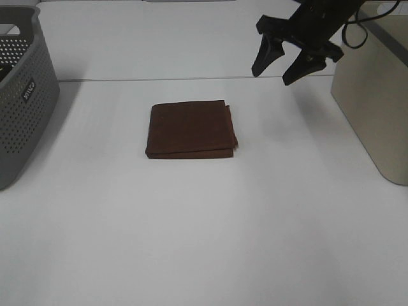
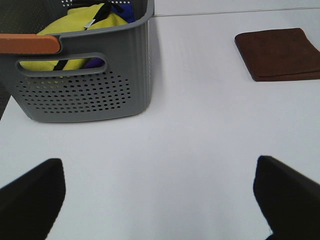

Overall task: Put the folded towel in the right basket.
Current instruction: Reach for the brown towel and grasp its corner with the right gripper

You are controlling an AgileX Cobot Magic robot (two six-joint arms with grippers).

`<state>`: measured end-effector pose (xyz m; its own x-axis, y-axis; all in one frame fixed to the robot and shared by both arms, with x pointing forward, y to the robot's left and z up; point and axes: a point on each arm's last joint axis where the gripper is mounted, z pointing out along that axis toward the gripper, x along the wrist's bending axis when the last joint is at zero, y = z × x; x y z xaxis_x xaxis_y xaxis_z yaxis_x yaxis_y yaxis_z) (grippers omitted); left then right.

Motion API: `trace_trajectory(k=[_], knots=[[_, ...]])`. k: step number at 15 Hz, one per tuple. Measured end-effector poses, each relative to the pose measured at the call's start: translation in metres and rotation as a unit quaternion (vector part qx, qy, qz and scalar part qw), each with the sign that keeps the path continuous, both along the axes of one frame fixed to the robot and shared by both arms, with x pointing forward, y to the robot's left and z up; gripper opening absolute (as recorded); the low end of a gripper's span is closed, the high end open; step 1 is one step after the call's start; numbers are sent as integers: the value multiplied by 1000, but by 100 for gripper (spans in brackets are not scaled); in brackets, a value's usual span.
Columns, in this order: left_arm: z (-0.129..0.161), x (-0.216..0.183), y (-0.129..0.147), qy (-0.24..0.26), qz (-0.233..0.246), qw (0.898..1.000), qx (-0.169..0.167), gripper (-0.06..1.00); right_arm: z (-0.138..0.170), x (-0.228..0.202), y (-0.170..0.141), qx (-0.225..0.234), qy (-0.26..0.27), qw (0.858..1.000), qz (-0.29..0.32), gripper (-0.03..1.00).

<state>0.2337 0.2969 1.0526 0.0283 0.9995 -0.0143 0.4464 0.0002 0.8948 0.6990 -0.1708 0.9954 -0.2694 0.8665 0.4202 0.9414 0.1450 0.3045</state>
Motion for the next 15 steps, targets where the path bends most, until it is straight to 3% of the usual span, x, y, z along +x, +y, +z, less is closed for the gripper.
trace_trajectory(k=[3,8,11,15], knots=[[0,0,0,0,0,1000,0,97,-57,22,12,34,50,998,12,67],[0,0,0,0,0,1000,0,97,-104,38,22,77,77,994,18,67],[0,0,0,0,0,1000,0,97,-128,38,23,80,98,992,15,67],[0,0,0,0,0,1000,0,97,-137,38,33,113,106,988,8,67]])
